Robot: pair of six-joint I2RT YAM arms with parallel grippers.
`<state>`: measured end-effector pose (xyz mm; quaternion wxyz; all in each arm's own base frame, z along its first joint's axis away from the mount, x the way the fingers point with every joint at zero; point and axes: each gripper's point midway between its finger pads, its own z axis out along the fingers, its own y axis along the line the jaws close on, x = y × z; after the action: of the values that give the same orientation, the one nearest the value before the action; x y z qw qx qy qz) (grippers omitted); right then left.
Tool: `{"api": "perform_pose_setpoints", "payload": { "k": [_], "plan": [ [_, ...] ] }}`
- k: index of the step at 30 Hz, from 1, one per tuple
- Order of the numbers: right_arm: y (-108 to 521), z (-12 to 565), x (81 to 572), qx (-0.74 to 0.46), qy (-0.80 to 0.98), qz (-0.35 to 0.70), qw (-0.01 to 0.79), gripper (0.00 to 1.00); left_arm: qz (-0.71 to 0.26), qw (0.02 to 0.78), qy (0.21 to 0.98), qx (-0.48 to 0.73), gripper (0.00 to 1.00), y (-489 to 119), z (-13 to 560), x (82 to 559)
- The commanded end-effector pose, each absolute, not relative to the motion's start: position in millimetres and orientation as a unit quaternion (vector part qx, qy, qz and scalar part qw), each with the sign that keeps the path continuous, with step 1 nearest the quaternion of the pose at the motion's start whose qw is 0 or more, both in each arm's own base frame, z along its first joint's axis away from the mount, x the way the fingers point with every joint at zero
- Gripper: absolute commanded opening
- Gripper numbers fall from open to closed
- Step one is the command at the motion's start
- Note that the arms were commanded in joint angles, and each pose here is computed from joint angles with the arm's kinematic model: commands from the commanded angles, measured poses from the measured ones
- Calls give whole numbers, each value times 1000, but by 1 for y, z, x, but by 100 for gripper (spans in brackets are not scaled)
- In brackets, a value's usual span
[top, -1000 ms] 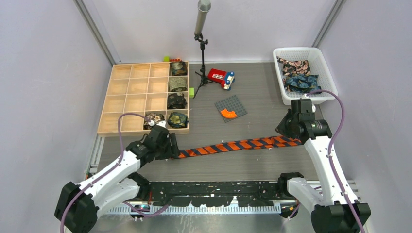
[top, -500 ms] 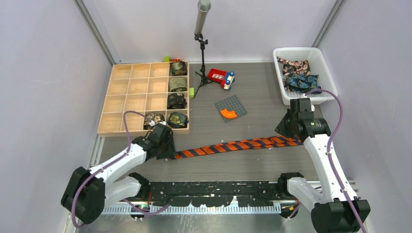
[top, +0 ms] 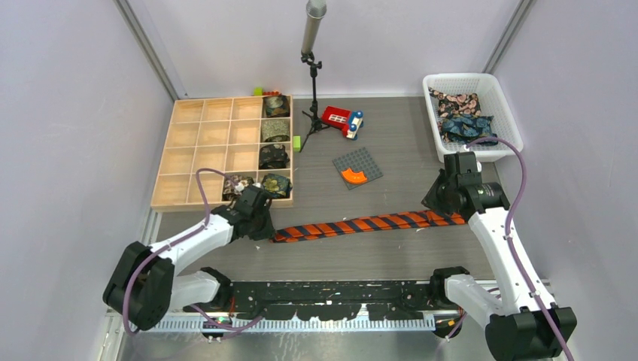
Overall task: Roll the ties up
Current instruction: Flatten out the tie at the center of the board.
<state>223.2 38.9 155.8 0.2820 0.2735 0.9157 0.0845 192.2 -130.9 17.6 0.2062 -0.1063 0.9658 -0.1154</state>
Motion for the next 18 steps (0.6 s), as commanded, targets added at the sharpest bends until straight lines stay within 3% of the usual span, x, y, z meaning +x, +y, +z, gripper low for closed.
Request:
{"api": "perform_pose_setpoints", "payload": {
  "k": [1, 5, 7, 11, 13, 15, 18],
  "plan": [
    [37, 170, 229, 268, 909, 86, 308, 17, -184, 190, 958, -114, 16, -164, 19, 203],
    [34, 177, 229, 265, 908, 78, 316, 17, -207, 190, 954, -105, 15, -187, 24, 209],
    [34, 179, 230, 265, 907, 80, 317, 17, -212, 190, 953, -100, 19, -194, 26, 211],
    [36, 178, 229, 263, 909, 82, 313, 17, -205, 199, 954, -94, 49, -188, 29, 209],
    [35, 179, 229, 263, 909, 80, 314, 17, -192, 211, 954, -94, 57, -179, 31, 207],
    [35, 179, 228, 263, 909, 80, 314, 17, -186, 221, 953, -95, 57, -172, 33, 204],
    [36, 179, 229, 262, 910, 82, 312, 17, -191, 223, 951, -92, 48, -168, 34, 196]
  ]
}}
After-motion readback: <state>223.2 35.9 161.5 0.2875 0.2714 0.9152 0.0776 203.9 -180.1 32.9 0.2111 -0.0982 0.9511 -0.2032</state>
